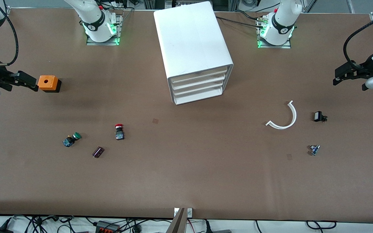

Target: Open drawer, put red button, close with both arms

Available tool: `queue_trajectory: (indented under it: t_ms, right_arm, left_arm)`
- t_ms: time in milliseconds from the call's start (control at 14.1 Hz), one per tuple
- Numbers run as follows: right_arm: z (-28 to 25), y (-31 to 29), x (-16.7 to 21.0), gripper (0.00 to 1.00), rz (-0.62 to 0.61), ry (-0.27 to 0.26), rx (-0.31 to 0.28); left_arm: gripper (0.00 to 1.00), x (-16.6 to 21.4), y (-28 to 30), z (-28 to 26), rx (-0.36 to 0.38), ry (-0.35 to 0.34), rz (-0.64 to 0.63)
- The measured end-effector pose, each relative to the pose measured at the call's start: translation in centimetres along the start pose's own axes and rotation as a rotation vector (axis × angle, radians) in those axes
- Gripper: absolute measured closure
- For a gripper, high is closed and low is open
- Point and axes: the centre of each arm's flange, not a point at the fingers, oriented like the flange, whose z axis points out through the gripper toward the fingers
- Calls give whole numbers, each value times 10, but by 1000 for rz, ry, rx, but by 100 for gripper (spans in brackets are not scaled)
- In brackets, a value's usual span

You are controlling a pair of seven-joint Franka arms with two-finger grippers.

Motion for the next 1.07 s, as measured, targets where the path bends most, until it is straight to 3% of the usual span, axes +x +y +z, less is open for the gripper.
queue_trajectory:
  t_ms: [497, 639, 781, 1065]
  right_arm:
    - [3, 0, 0, 0, 0, -8, 0]
    - [17, -2, 6, 0, -4, -33, -1]
    - [41, -22, 19, 0, -42, -67, -6]
    - [88, -83, 44, 0, -138, -126, -27]
  left_arm:
    - [0, 0, 0, 0, 0, -1, 0]
    - [0, -4, 2, 3, -8, -37, 2]
    - [0, -13, 8, 11, -27, -132, 10]
    - [0, -27, 61, 51, -108, -419, 101]
